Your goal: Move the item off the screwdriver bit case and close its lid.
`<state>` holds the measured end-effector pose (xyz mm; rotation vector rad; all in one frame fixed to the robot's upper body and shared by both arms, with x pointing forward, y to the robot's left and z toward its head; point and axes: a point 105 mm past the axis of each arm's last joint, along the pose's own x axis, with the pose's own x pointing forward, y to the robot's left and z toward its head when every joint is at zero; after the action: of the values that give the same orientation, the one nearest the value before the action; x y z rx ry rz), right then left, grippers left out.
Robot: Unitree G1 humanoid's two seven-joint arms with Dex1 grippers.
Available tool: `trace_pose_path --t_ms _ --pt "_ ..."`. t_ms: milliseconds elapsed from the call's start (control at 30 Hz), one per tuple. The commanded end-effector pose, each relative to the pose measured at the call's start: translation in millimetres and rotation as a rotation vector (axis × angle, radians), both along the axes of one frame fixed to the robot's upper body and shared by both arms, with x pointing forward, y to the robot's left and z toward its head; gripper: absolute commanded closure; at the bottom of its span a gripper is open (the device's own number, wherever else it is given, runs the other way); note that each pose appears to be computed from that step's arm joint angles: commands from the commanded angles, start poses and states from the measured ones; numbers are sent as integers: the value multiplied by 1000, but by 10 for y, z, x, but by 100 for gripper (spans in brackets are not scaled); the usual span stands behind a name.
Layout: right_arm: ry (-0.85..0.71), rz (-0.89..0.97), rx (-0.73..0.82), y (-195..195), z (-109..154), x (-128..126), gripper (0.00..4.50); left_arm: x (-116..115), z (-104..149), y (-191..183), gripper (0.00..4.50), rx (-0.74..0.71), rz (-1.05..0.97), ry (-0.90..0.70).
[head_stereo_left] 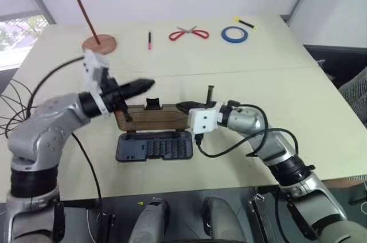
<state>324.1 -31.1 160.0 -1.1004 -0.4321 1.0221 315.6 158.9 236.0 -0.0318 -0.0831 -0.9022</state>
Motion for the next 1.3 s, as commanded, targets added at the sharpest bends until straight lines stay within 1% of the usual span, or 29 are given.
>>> trace_pose_path --t_ms 33,67,167,333,433,567,733,1067,1167,1200,1233,1300 --pt "-39 44 22 83 109 -52 449 87 38 187 450 7 97 -37" --pt "-40 45 21 83 110 -51 449 117 21 232 450 5 119 -35" --pt "-41 47 20 84 114 -52 449 231 -193 486 450 16 219 13" --pt "-41 46 18 82 112 -50 449 275 -442 689 450 23 268 79" --pt "-42 44 19 81 114 -48 449 250 -590 738 450 39 264 121" --pt "-43 41 17 69 118 -42 449 194 -747 683 450 35 210 183" --pt "-39 37 7 62 111 -39 449 125 -842 598 450 32 145 235" --pt "-35 36 -4 58 96 -33 449 132 -863 584 450 39 146 237" --pt "-39 32 -8 54 101 -20 357 134 -865 585 450 43 147 234" --pt "-40 31 -14 47 104 -16 307 134 -869 581 450 46 145 234" --pt "-43 30 -20 38 112 -11 244 134 -872 576 450 47 144 234" --pt "-49 25 -34 17 130 2 154 133 -878 562 450 47 140 234"
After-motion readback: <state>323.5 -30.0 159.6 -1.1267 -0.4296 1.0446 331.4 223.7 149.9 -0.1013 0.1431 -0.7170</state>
